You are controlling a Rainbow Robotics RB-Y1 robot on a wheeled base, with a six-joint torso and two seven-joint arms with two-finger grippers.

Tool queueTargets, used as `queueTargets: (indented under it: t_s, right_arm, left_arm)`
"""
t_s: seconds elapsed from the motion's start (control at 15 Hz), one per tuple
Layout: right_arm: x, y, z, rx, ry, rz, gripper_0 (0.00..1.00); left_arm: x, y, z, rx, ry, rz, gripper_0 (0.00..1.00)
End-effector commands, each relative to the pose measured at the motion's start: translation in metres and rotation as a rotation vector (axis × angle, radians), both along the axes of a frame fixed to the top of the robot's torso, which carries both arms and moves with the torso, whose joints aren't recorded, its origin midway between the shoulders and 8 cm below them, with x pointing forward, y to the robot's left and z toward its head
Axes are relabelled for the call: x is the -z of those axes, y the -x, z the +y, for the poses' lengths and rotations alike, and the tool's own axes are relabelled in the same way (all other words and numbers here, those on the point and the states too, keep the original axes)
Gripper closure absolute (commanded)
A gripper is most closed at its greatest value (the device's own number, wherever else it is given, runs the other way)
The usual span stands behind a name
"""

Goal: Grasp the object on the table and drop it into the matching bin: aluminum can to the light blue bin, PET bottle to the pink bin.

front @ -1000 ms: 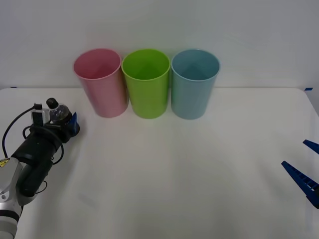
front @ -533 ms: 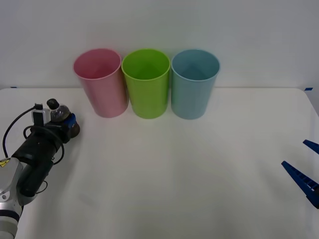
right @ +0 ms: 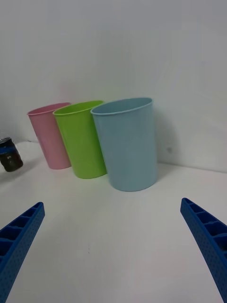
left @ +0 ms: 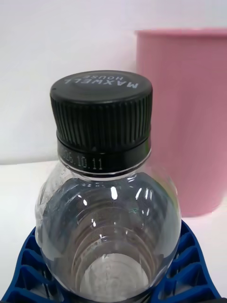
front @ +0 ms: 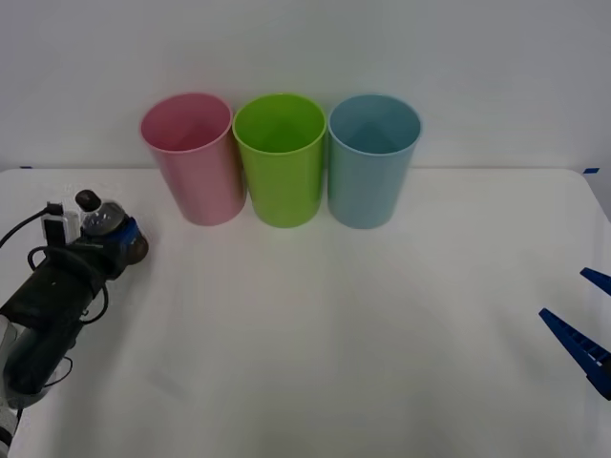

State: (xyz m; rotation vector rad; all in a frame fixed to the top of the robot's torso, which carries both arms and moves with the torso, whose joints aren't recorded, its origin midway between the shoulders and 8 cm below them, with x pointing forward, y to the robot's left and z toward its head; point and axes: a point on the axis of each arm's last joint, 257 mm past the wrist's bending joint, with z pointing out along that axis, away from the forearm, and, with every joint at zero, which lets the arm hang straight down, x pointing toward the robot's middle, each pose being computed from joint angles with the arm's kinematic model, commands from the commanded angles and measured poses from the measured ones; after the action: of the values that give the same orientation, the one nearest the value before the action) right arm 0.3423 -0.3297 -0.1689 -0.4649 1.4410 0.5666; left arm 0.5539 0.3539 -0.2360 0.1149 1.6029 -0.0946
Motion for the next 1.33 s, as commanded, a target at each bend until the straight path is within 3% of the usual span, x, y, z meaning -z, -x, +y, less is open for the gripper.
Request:
queueTargets:
  t_s: [0.07,0.53,0.87,1.13,1.33]
  right_arm:
    - [0.0,0.0,0.0,0.0,0.0,0.0,0.0]
    - [0.0,0.0,0.0,0.0,0.0,0.0,0.0]
    - [0.0,0.0,0.0,0.0,0.0,0.0,0.0]
    - [0.0,0.0,0.0,0.0,0.0,0.0,0.0]
    - [0.0,0.0,0.0,0.0,0.0,0.0,0.0]
  left_arm:
    - [-0.016,0.02,0.002,0.017,0.001,-0.035,1.0]
    - [-0.091,0.065,0.011,0.071,0.056,-0.149,1.0]
    - [-0.147,0.087,-0.001,0.168,0.168,-0.178,1.0]
    - [-0.207,0.081,-0.004,0.162,0.252,-0.252,1.0]
    - [-0.234,0.06,-0.01,0.141,0.263,-0.296,1.0]
